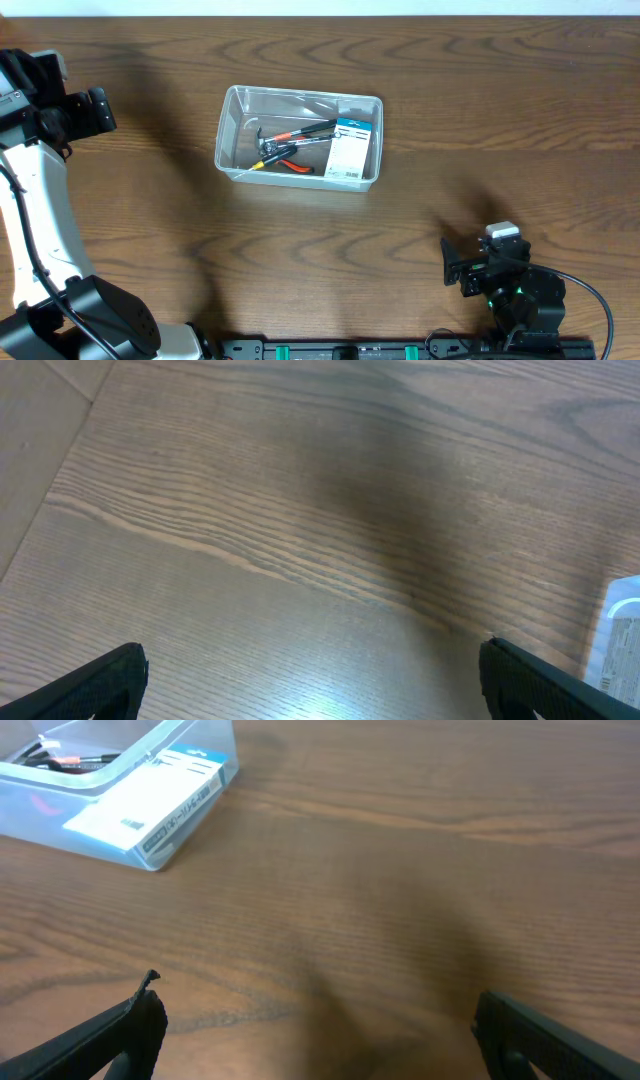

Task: Pack container

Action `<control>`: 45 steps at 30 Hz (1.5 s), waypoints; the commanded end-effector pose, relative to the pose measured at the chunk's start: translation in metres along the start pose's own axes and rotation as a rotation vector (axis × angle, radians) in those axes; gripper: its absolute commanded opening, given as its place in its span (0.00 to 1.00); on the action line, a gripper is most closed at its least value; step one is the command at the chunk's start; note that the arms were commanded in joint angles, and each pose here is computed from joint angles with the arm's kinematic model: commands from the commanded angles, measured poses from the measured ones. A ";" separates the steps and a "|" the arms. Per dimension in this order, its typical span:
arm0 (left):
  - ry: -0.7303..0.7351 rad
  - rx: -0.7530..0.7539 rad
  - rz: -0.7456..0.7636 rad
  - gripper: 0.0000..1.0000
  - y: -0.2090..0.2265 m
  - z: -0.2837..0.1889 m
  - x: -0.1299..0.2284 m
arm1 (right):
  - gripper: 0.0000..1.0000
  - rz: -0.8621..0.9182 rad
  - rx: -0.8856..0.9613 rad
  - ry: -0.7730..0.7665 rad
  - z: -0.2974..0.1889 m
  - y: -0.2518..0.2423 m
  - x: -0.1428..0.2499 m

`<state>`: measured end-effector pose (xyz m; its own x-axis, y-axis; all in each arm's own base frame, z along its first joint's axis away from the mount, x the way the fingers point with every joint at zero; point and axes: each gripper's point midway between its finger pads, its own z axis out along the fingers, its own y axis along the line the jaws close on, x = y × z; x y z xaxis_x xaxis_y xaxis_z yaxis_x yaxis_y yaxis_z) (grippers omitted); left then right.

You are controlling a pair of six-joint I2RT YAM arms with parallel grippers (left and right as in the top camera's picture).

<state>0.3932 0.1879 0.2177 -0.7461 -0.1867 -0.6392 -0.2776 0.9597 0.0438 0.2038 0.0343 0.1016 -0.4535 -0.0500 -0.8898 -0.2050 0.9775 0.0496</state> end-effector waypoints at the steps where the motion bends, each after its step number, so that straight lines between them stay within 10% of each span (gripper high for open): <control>1: -0.001 -0.004 -0.008 0.98 0.002 0.001 -0.001 | 0.99 0.004 0.007 -0.057 0.000 -0.002 -0.012; 12: -0.001 -0.004 -0.008 0.98 0.002 0.001 -0.001 | 0.99 -0.033 0.054 -0.235 -0.007 -0.010 -0.056; 45: -0.001 -0.004 -0.008 0.98 0.002 0.001 -0.001 | 0.99 0.024 0.038 0.035 0.000 -0.007 0.010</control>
<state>0.3932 0.1880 0.2178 -0.7459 -0.1866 -0.6394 -0.2776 0.9597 0.0439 0.2015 0.0285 0.0937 -0.4816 -0.0458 -0.8752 -0.1717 0.9842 0.0430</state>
